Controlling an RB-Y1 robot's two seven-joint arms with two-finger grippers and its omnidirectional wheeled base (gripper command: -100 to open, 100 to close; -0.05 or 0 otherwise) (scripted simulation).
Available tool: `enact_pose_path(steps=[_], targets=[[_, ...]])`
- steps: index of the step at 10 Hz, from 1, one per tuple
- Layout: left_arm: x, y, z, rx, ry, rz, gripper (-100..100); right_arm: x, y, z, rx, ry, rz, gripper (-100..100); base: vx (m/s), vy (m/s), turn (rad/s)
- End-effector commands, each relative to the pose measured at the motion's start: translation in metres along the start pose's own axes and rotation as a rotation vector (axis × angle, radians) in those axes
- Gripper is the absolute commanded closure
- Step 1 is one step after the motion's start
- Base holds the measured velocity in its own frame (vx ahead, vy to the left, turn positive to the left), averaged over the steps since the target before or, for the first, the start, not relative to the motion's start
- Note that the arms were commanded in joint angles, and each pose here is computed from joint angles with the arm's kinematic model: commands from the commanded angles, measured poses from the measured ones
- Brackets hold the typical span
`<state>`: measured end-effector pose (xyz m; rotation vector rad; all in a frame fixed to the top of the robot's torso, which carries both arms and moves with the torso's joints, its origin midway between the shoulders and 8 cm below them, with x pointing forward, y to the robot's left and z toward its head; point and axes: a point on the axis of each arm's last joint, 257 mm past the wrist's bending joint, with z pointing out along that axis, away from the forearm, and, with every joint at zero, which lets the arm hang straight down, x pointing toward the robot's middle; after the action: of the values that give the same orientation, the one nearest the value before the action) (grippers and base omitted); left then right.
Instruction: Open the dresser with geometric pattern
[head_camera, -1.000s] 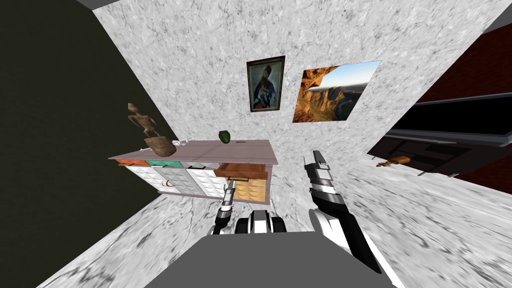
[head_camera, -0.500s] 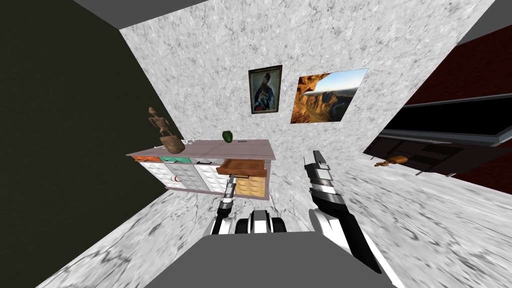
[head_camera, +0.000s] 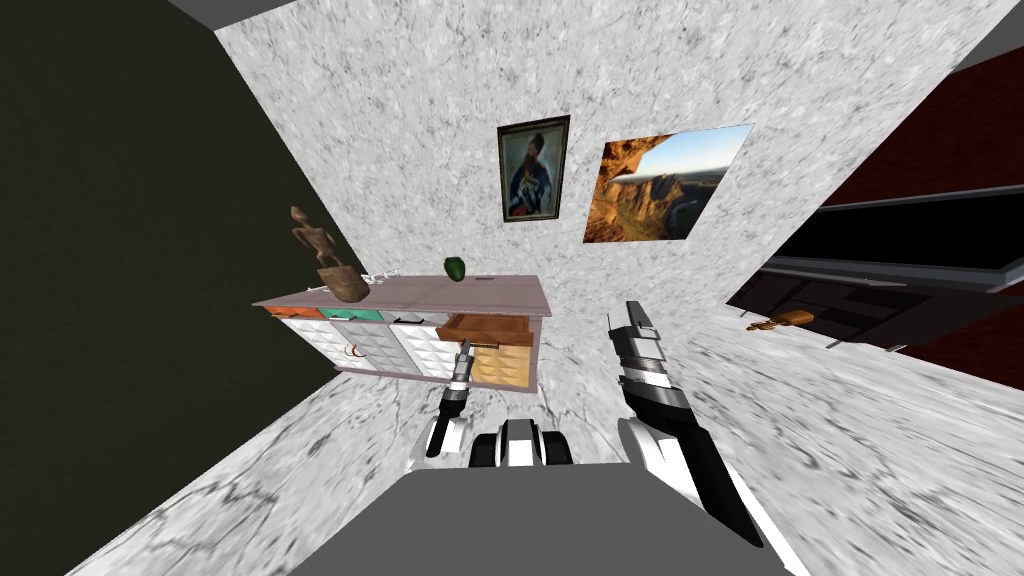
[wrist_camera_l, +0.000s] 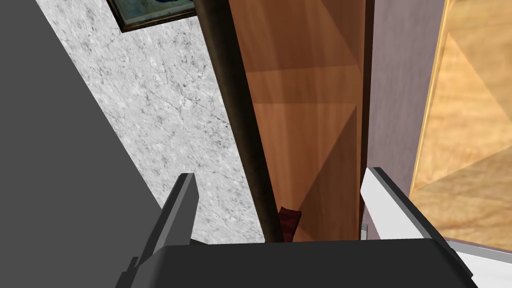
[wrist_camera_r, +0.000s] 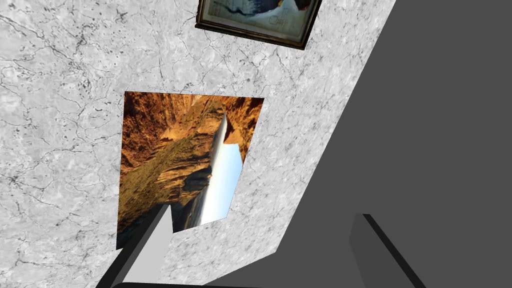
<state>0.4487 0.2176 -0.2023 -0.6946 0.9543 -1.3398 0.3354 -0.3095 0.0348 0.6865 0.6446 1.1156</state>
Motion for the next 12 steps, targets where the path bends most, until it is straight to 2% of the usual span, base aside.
enact_pose_path(steps=[1,2,5,6,7,12], targets=[[-0.005,-0.014,0.018,0.04,-0.002,0.002,-100,0.0,0.0,0.0,0.0,0.0,0.0,0,-0.033,-0.002,-0.008],[-0.006,-0.017,0.027,0.04,-0.001,0.0,-100,0.0,0.0,0.0,0.0,0.0,0.0,0,-0.036,0.0,0.022],[-0.006,-0.017,0.027,0.04,-0.001,0.0,-100,0.0,0.0,0.0,0.0,0.0,0.0,0,-0.014,-0.001,-0.003],[-0.004,0.001,0.016,-0.017,0.003,-0.005,-100,0.0,0.0,0.0,0.0,0.0,0.0,0,0.012,-0.001,-0.006],[-0.003,0.005,0.013,-0.031,0.004,-0.006,0,0.0,0.0,0.0,0.0,0.0,0.0,0,0.007,-0.001,-0.002],[-0.003,0.019,0.003,-0.075,0.004,-0.007,0,0.0,0.0,0.0,0.0,0.0,0.0,0,0.0,0.0,0.0]])
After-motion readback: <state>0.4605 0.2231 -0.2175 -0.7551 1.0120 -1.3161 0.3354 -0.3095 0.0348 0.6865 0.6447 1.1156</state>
